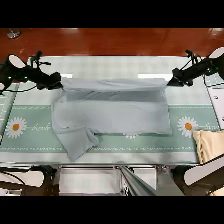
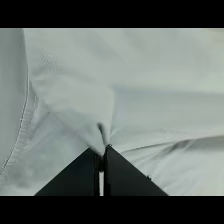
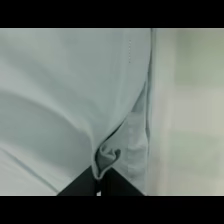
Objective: Fold the shirts.
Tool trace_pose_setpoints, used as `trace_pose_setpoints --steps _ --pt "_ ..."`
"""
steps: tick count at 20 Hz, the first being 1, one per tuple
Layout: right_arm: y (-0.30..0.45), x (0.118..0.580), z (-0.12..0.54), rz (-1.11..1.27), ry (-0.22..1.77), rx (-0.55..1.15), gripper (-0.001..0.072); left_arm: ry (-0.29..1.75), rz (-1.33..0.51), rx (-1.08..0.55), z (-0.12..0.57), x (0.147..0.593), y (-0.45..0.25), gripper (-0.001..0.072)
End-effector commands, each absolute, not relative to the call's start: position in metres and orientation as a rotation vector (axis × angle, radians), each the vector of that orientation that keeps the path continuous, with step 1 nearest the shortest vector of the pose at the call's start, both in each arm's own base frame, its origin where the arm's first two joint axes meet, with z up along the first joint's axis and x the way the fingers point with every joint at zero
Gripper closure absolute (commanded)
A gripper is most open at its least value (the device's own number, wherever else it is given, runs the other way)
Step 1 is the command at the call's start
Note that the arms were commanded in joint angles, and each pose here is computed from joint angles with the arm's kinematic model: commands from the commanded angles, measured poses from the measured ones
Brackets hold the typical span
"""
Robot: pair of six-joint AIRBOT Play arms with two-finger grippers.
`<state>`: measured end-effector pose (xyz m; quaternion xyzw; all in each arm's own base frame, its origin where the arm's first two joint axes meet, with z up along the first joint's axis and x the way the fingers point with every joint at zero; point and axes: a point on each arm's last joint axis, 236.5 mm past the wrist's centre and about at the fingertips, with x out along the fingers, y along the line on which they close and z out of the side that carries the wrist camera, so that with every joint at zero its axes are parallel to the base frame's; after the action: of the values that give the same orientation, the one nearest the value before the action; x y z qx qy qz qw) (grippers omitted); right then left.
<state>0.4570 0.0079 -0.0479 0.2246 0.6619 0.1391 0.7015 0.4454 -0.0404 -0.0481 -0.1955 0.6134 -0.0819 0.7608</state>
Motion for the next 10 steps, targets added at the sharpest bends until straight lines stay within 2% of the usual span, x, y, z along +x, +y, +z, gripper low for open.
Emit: trace_pose_setpoints --steps 1,10 --pt "0.014 0.44 -0.063 0.325 1.534 0.487 0.0682 1.446 -0.196 -0.421 -0.067 0.426 -0.042 0.0685" --pt "0.019 0.43 -0.063 0.32 1.585 0.507 0.0681 1.592 -0.216 -0.412 -0.067 0.39 -0.037 0.0685"
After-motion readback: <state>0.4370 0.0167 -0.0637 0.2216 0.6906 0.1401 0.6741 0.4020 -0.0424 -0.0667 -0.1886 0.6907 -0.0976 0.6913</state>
